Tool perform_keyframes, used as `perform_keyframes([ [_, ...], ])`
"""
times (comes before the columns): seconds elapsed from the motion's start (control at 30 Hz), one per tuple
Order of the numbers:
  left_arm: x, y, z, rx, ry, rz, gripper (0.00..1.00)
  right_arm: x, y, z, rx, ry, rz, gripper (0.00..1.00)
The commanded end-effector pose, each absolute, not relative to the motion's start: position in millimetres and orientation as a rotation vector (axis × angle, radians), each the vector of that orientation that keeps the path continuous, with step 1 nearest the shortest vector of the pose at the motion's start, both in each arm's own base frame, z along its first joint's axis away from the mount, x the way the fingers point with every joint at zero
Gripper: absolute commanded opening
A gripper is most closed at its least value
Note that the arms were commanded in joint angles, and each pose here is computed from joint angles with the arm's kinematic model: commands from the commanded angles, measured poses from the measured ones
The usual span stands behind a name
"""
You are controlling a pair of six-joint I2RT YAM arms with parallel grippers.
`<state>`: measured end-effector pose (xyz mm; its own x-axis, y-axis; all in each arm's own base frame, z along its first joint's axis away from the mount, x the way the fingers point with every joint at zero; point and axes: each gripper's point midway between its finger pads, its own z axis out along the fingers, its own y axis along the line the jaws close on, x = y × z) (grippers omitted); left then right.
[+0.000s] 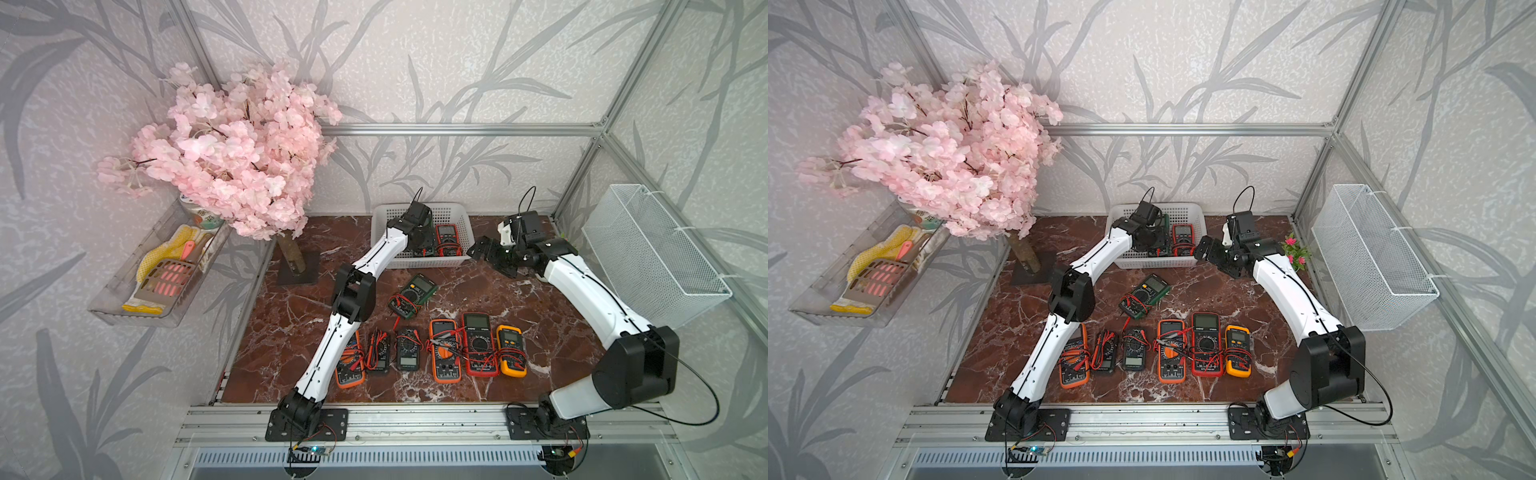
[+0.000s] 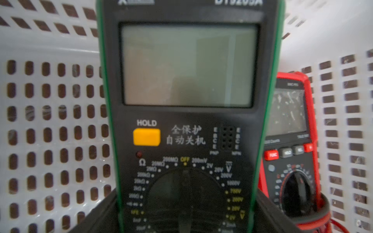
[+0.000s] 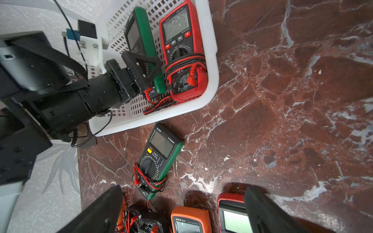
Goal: Put the multimeter into the basket
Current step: Place the multimeter in the basket.
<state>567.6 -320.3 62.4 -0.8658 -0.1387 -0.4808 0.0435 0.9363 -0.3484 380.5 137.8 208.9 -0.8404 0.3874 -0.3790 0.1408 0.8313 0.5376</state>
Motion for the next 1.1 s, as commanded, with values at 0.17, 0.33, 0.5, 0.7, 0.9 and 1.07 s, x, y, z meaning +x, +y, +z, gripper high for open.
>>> perform_keyframes([
  [0.17, 571, -335, 96, -0.037, 2.508, -0.558, 1.0, 366, 135, 226, 0.375, 2.499, 0.684, 0.99],
  [0.33, 568, -336, 123, -0.037, 2.475, -0.59, 1.0, 362, 134, 233, 0.367, 2.48, 0.69, 0.99],
  [0.5, 561, -329, 161, -0.03, 2.428, -0.585, 1.0, 357, 136, 237, 0.349, 2.462, 0.7, 0.99],
  [0.7, 542, -310, 202, -0.034, 2.403, -0.54, 1.0, 343, 143, 235, 0.29, 2.464, 0.697, 0.99],
  [0.9, 505, -281, 229, -0.058, 2.43, -0.463, 1.0, 321, 156, 227, 0.196, 2.488, 0.681, 0.99],
  [1.07, 464, -240, 236, -0.114, 2.454, -0.326, 1.0, 302, 174, 221, 0.088, 2.509, 0.66, 0.99],
])
